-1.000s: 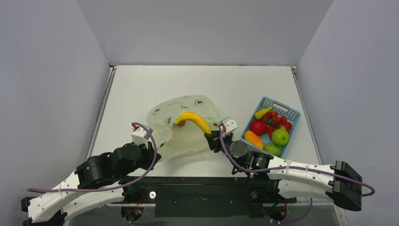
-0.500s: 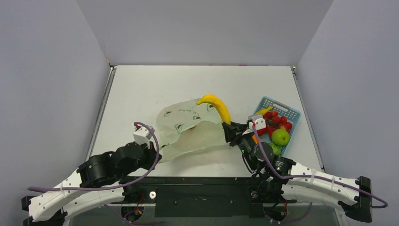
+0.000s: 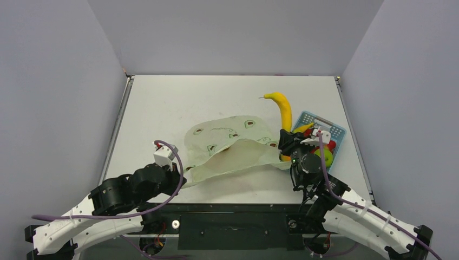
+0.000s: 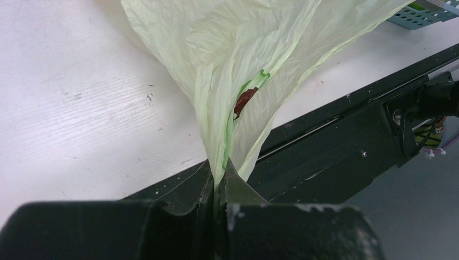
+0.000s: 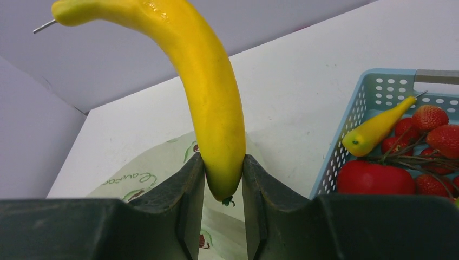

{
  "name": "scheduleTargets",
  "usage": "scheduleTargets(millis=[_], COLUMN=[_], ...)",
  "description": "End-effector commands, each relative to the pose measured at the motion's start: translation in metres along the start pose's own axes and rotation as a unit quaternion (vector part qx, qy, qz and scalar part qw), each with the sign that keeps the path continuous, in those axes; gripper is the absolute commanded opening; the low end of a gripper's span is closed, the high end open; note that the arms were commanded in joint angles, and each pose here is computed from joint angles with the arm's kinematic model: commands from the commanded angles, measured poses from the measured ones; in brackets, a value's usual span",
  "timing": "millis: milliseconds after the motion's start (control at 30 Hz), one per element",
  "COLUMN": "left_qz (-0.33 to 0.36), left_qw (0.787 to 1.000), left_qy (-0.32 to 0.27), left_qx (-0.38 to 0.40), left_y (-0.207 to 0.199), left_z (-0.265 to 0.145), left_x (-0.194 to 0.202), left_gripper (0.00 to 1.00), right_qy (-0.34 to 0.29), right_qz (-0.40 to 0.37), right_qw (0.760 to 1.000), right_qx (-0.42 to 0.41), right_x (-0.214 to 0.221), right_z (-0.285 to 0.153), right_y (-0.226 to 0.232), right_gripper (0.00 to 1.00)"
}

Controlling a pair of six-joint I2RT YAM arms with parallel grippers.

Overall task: Take the fake fruits out of the plastic bag
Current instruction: Place the fake fruit in the bin.

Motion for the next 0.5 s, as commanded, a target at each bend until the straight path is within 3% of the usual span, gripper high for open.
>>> scheduleTargets(millis=[0,200,300,333,467], left_qz=[-0.005,-0.002,-0.001,-0.002,-0.003], left_qw=[1.000,1.000,1.000,1.000,1.000], left_qy=[-0.015,-0.011,-0.011,-0.012,-0.013], left_qx=[0.013,0.010,0.009,0.009,0.010], left_y=[-0.007,-0.007,-0.007,-0.007,-0.007], left_z=[-0.002,0.000,0.000,0.000,0.000], left_x=[-0.010,-0.009,-0.009,-0.009,-0.010], left_gripper=[0.00,0.00,0.00,0.00,0.00], right_qy=[-0.022,0.030,0.043,0.075,0.079], right_qz=[0.082,0.136,0.167,0.179,0.227], right_qw=[0.996,0.955,0.914,0.896,0.833], right_qx=[-0.017,-0.261,-0.367,-0.399,-0.499], right_x=[-0.028,-0.027,-0.033,-0.022,-0.040], right_z=[0.003,-0.011,-0.024,-0.029,-0.050], right_y=[0.001,0.087,0.128,0.142,0.182], right_gripper=[0.00,0.00,0.00,0.00,0.00])
Point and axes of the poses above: each gripper's point midway between its finger pads, its own z axis out along the fingers, its own y axis along the line the jaws close on, x = y × z, the point moved 1 cm from there along -z, back along the fingers, and after that the axes turned 3 degrees about -z, right-handed, at the moved point
